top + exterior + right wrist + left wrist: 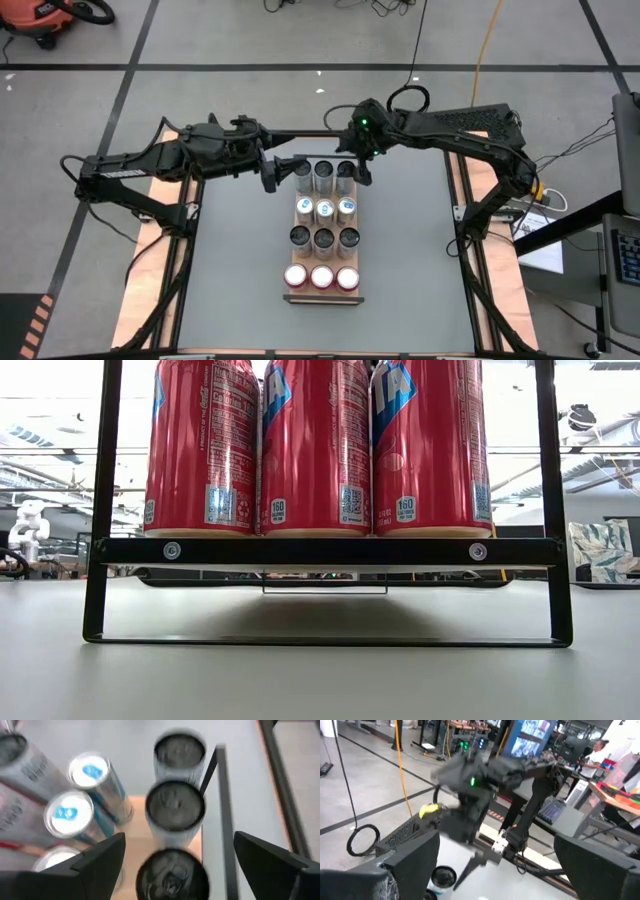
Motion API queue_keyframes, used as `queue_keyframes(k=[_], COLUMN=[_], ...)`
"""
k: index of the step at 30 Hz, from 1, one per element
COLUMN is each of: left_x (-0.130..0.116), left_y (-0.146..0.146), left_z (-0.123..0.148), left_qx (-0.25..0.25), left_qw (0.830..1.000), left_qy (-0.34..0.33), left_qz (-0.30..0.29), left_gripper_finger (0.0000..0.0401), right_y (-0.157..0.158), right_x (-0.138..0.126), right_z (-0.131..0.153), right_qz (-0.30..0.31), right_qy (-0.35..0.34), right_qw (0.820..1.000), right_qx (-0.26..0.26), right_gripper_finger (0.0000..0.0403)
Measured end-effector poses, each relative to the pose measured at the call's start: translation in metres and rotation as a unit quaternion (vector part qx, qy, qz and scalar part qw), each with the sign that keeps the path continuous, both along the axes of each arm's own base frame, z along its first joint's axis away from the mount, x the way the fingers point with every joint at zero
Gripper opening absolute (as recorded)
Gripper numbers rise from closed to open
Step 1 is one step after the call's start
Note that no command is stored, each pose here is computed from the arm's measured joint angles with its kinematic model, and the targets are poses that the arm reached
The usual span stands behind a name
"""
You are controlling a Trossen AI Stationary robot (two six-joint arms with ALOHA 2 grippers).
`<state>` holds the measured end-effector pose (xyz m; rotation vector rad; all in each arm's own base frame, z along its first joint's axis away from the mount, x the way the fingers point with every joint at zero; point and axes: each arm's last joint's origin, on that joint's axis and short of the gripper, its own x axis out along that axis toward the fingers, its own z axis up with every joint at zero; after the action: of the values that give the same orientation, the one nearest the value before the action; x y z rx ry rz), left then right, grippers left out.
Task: Sort soda cans
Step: Return to Home Position
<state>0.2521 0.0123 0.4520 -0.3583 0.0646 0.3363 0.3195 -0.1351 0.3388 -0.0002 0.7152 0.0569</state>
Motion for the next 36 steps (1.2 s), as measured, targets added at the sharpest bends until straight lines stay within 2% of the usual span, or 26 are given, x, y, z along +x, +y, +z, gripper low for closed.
queue_keyframes(k=[3, 7, 11, 14, 20, 21, 25, 27, 32, 36], left_x=[0.0, -0.002, -0.006, -0.013, -0.033, -0.037, -0.051, -0.059, -0.084, -0.103], left_y=[0.0, -0.001, -0.002, -0.003, -0.005, -0.005, -0.004, -0.004, -0.003, -0.003], left_z=[-0.001, 0.0, 0.0, -0.001, -0.001, -0.002, -0.004, -0.003, -0.011, -0.035], left_qx=[0.0, 0.003, 0.007, 0.005, 0.006, 0.013, 0.061, 0.077, 0.093, 0.088], left_qw=[1.0, 1.0, 0.999, 0.999, 0.997, 0.996, 0.989, 0.985, 0.972, 0.965], left_qy=[0.007, 0.007, 0.016, 0.031, 0.065, 0.077, 0.117, 0.124, 0.142, 0.143], left_qz=[-0.007, -0.02, -0.029, -0.037, -0.047, -0.054, -0.068, -0.087, -0.161, -0.203], left_gripper_finger=[0.0387, 0.0335, 0.0247, 0.0171, 0.0022, 0.0012, 0.0014, 0.0011, 0.0002, 0.0003], right_y=[0.001, 0.006, 0.011, 0.016, 0.028, 0.03, 0.039, 0.043, 0.053, 0.065], right_x=[-0.001, -0.006, -0.015, -0.024, -0.049, -0.054, -0.073, -0.081, -0.104, -0.123], right_z=[0.02, 0.048, 0.077, 0.095, 0.122, 0.126, 0.14, 0.146, 0.158, 0.169], right_qz=[0.009, 0.034, 0.048, 0.058, 0.05, 0.048, 0.042, 0.041, 0.044, 0.022], right_qy=[-0.019, -0.039, -0.056, -0.067, -0.092, -0.097, -0.119, -0.13, -0.147, -0.168], right_qw=[1.0, 0.999, 0.997, 0.995, 0.993, 0.993, 0.991, 0.99, 0.988, 0.985], right_qx=[0.004, 0.012, 0.026, 0.039, 0.051, 0.052, 0.048, 0.044, 0.032, 0.02], right_gripper_finger=[0.0344, 0.0333, 0.0305, 0.027, 0.0163, 0.0141, 0.0043, 0.0012, 0.0011, 0.0002])
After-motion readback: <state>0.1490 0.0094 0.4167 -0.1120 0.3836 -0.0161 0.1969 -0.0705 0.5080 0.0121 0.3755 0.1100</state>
